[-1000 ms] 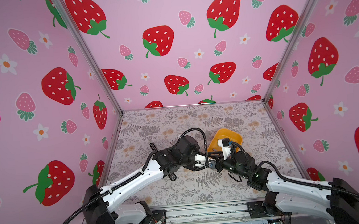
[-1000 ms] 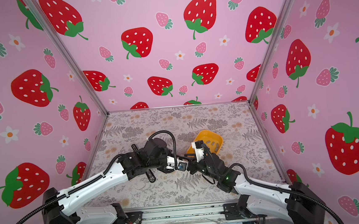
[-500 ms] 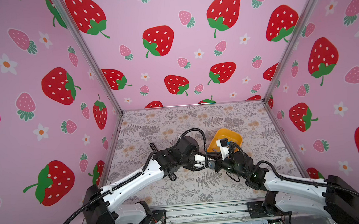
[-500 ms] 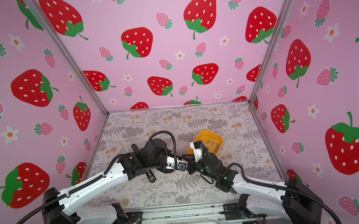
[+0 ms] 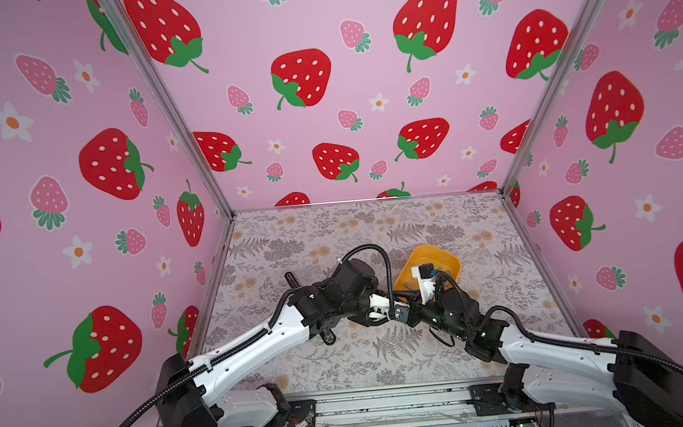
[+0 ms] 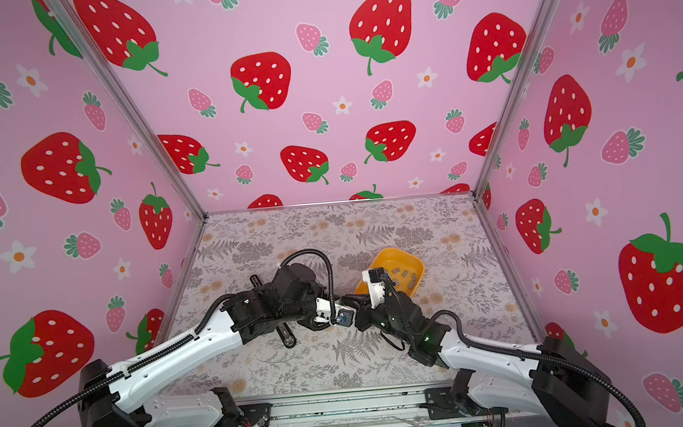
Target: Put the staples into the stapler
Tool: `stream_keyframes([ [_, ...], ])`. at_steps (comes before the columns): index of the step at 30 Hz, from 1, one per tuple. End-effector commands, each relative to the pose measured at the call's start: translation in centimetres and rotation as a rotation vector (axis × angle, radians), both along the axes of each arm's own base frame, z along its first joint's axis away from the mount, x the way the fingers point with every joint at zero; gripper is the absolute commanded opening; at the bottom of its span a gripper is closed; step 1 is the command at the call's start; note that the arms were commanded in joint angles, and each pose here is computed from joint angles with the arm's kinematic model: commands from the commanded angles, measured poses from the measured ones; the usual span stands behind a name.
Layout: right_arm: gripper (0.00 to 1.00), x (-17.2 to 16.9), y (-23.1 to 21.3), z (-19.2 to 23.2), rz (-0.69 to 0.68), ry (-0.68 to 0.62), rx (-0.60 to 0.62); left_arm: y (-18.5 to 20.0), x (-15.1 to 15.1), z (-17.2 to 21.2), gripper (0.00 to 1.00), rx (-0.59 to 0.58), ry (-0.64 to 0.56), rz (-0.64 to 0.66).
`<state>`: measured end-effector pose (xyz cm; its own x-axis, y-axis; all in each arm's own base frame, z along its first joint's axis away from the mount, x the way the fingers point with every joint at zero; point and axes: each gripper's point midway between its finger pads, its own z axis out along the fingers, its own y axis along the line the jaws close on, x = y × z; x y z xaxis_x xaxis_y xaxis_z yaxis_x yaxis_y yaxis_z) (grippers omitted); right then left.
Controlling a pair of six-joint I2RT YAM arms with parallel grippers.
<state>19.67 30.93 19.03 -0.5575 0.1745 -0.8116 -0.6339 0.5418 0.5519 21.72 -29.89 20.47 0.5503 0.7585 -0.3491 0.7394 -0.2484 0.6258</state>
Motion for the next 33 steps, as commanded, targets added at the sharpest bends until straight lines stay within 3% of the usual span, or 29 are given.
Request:
stream_keyframes([
  [1,0.06,1.3,-0.9,-2.3,-0.085,0.032,-0.071,-1.7,-2.1,3.0,0.00,-0.128,0.022,-0.107],
  [18,0.08,1.4,-0.4,-2.8,-0.071,0.025,-0.074,-2.3,-2.6,4.9,0.00,-0.227,0.103,-0.115],
  [25,0.12,1.2,0.3,-3.0,-0.041,0.030,-0.073,-2.7,-4.0,6.0,0.00,-0.289,0.136,-0.178],
  [33,0.24,1.2,0.5,-3.2,-0.034,0.030,-0.082,-2.9,-4.2,6.4,0.00,-0.317,0.167,-0.187],
])
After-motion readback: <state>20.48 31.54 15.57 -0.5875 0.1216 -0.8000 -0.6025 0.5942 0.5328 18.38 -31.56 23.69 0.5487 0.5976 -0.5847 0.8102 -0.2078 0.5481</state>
